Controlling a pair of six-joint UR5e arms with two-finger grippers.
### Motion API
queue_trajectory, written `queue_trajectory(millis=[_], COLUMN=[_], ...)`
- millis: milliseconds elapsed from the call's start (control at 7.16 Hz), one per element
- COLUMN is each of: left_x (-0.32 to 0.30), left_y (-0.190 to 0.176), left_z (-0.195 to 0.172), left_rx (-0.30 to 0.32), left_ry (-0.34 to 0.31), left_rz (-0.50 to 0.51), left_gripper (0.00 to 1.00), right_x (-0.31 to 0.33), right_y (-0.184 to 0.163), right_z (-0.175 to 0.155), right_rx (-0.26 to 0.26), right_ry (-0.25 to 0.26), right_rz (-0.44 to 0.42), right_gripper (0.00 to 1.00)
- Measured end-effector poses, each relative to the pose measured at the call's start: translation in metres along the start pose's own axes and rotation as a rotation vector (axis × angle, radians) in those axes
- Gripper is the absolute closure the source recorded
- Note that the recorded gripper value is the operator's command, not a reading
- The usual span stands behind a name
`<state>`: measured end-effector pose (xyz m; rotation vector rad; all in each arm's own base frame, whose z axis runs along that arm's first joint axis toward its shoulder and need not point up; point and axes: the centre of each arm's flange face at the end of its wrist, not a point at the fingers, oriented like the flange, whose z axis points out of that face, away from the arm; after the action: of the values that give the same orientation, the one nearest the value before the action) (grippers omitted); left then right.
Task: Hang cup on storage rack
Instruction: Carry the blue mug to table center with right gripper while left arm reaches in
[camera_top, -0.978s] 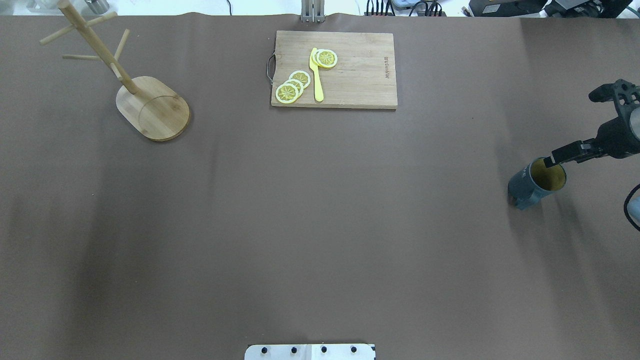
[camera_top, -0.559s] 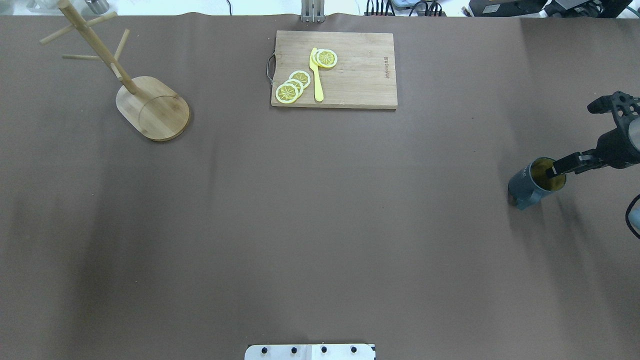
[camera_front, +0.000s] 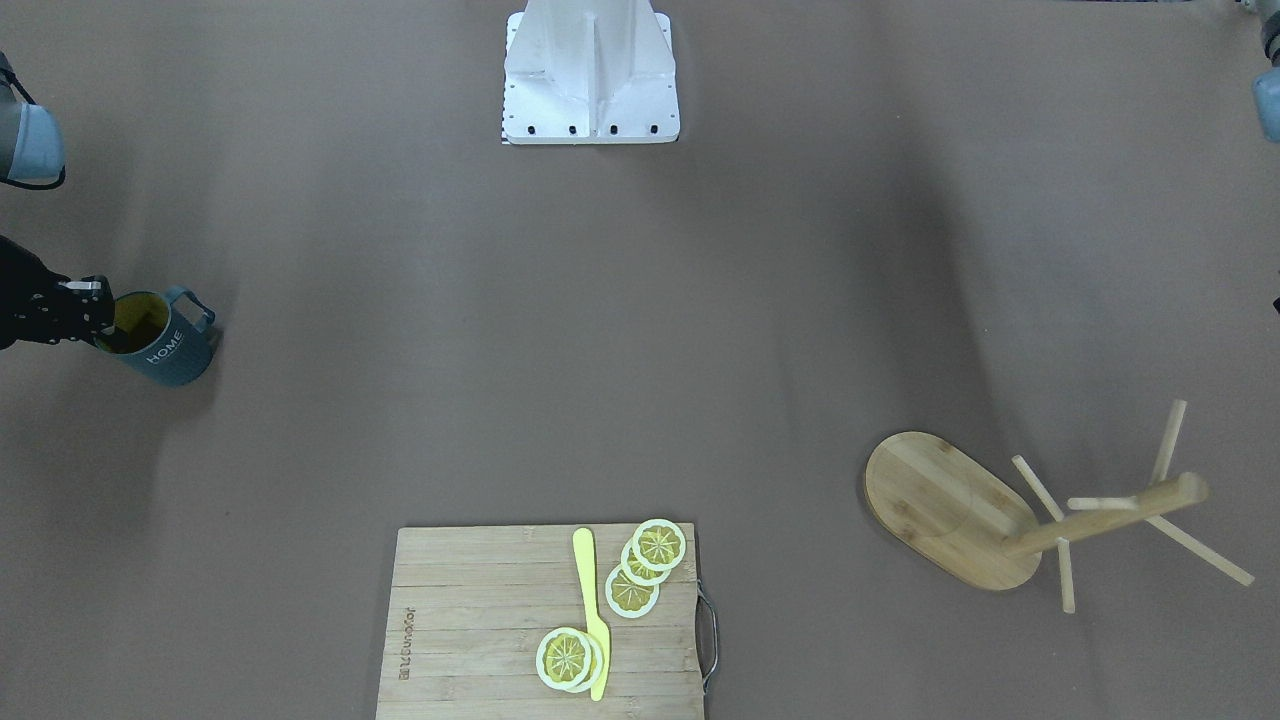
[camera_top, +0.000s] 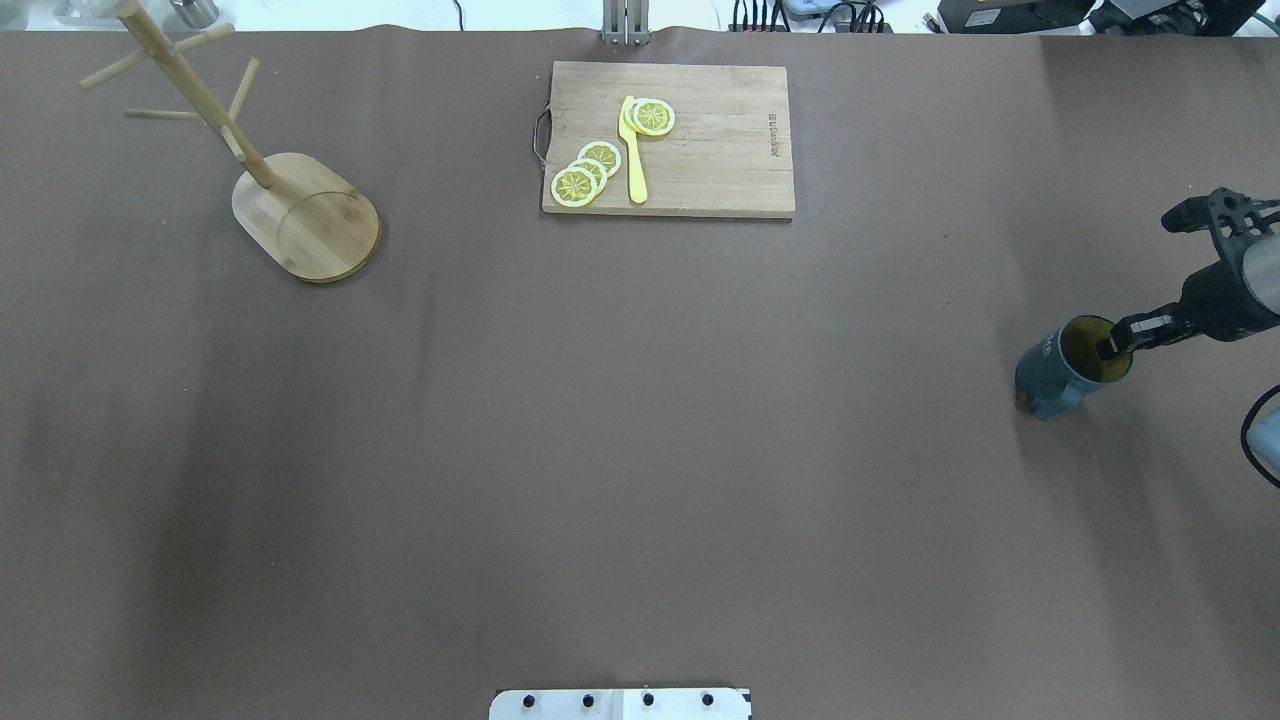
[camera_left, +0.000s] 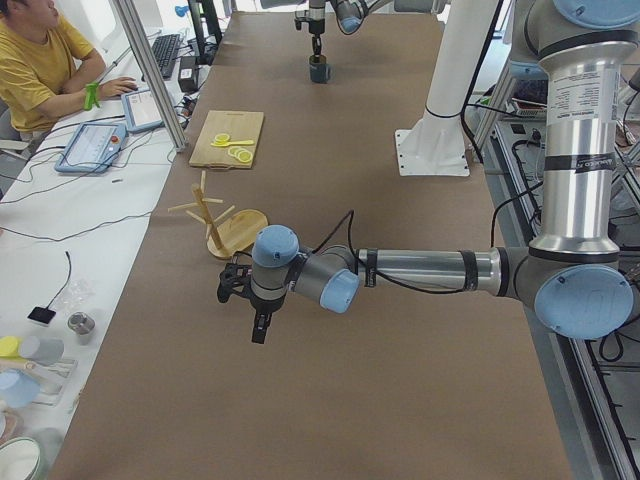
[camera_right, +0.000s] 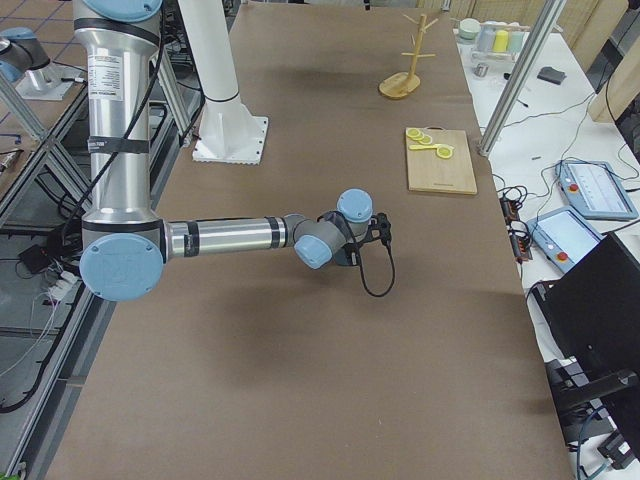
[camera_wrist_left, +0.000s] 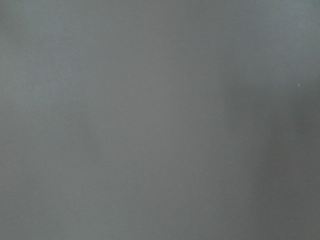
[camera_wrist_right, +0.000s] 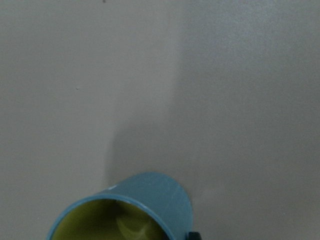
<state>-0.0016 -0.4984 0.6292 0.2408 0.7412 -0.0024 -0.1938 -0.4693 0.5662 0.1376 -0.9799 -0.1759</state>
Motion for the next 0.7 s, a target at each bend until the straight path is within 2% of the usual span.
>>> queue_trajectory(millis=[279,699], left_x=[0.014,0.085], left_y=[-0.005,-0.016], left_z=[-0.006,-0.004], left_rx=[0.000,0.009], left_ry=[0.062,0.173], left_rz=[-0.021,-0.103], left_gripper=[0.02,0.02], right_x=[-0.040,-0.191], right_y=[-0.025,-0.075], right_z=[0.001,0.046], right_rx=[0.020,0.038], right_ry=[-0.028,-0.040], right_rz=[-0.013,0.059], right_gripper=[1.00,1.00])
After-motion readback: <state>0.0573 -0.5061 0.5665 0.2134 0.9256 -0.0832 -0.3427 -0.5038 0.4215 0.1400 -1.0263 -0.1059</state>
